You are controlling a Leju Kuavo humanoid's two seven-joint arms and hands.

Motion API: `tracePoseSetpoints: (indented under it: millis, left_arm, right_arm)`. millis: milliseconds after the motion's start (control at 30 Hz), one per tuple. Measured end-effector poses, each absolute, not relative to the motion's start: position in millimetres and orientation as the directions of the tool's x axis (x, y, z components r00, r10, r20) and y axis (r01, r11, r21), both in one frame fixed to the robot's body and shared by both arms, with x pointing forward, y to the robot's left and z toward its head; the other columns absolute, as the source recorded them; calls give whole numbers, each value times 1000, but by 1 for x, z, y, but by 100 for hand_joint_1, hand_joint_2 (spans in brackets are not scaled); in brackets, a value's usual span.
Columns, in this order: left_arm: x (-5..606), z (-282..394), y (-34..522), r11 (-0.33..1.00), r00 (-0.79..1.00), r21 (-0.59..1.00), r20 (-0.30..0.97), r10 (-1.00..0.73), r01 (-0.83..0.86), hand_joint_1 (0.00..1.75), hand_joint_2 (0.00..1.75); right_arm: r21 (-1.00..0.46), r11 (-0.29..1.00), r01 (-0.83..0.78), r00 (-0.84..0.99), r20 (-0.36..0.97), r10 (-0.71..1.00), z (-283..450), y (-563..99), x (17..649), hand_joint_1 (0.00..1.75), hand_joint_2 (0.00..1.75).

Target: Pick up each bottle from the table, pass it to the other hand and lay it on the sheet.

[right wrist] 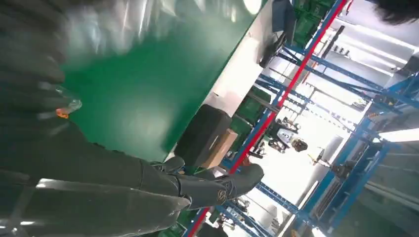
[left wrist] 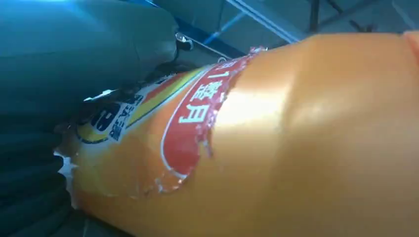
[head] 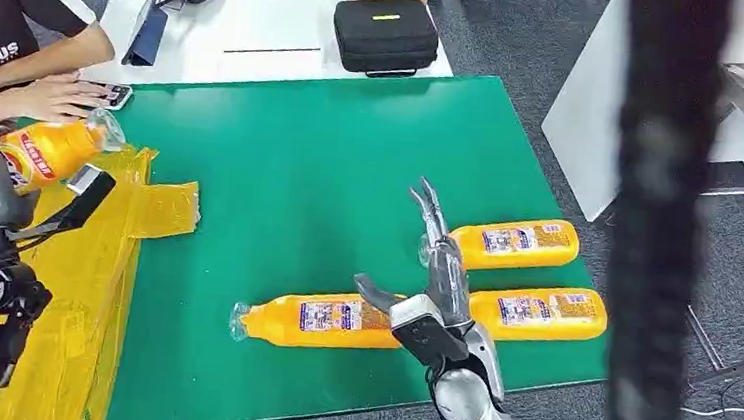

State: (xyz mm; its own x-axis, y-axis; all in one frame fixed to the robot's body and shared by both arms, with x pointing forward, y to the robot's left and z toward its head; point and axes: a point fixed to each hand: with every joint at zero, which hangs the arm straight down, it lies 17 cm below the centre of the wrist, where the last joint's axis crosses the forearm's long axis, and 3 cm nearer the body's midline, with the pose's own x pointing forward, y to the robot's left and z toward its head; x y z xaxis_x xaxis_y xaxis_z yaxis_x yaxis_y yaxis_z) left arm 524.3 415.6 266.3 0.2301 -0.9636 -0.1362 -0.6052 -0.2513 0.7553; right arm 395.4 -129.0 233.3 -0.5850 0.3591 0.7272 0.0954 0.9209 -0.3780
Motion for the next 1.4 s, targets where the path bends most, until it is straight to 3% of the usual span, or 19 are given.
tracePoseSetpoints:
  millis: [233, 467, 933, 1400]
  left_arm:
    - [540, 207, 442, -267, 105, 853, -247, -963, -448, 175, 175]
    - [525, 146, 482, -171, 115, 934, -142, -983, -314, 175, 175]
    - [497, 66, 492, -119, 76, 984, -109, -991, -136, 175, 175]
    - [491, 55, 430, 24, -126, 985, 3, -992, -170, 175, 175]
  right_arm:
    - [-384, 917, 110, -583, 722, 372, 225, -139, 390, 0, 175]
    - [-410, 909, 79, -580, 722, 377, 218, -138, 390, 0, 175]
    - [-415, 907, 64, -576, 727, 374, 216, -132, 398, 0, 175]
    - [-443, 897, -10, -573, 738, 358, 211, -103, 401, 0, 175]
